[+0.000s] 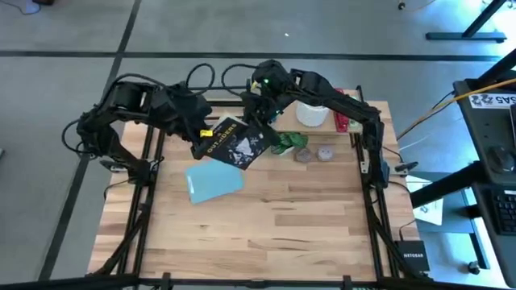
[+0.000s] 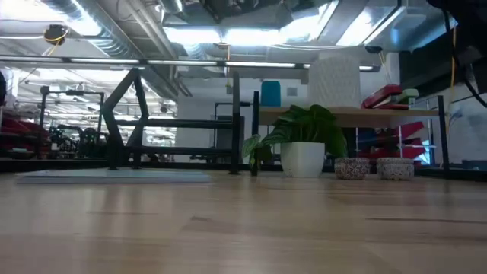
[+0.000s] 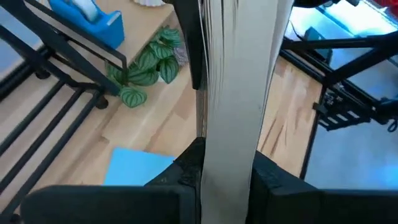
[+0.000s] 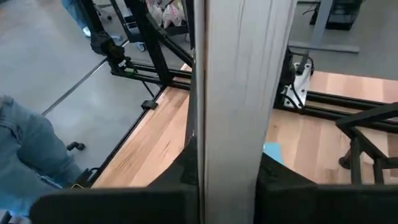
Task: Stock shelves
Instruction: Put the black book on the bookshelf
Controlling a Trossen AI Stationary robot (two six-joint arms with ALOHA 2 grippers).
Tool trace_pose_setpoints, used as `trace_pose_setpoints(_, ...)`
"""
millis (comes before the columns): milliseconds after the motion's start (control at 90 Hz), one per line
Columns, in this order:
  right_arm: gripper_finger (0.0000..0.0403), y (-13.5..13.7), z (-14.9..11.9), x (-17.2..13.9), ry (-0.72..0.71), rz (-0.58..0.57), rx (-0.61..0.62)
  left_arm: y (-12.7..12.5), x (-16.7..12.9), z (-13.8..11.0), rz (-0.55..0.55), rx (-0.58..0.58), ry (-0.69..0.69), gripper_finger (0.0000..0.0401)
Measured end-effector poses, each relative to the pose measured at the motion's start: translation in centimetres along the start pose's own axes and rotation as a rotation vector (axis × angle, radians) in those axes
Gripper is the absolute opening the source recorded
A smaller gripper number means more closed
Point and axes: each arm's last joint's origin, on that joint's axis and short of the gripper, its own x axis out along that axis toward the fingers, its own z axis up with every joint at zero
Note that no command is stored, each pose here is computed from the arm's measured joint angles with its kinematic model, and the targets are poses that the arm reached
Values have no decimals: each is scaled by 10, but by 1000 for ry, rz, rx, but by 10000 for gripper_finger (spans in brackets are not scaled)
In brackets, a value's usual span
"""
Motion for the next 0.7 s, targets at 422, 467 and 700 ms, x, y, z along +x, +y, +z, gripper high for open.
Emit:
trace_pose_setpoints(422, 32, 4, -5, 18, 84, -109, 39, 7, -3, -4, -48, 88, 91, 141)
trace_pose_setpoints(467, 32, 5, -5, 20, 86, -103, 38, 7, 2, -1, -36, 84, 78, 152)
trace_pose_setpoints(700, 32, -13, -11, 3, 93, -153, 77, 17, -29, -10, -48, 7, 10, 176)
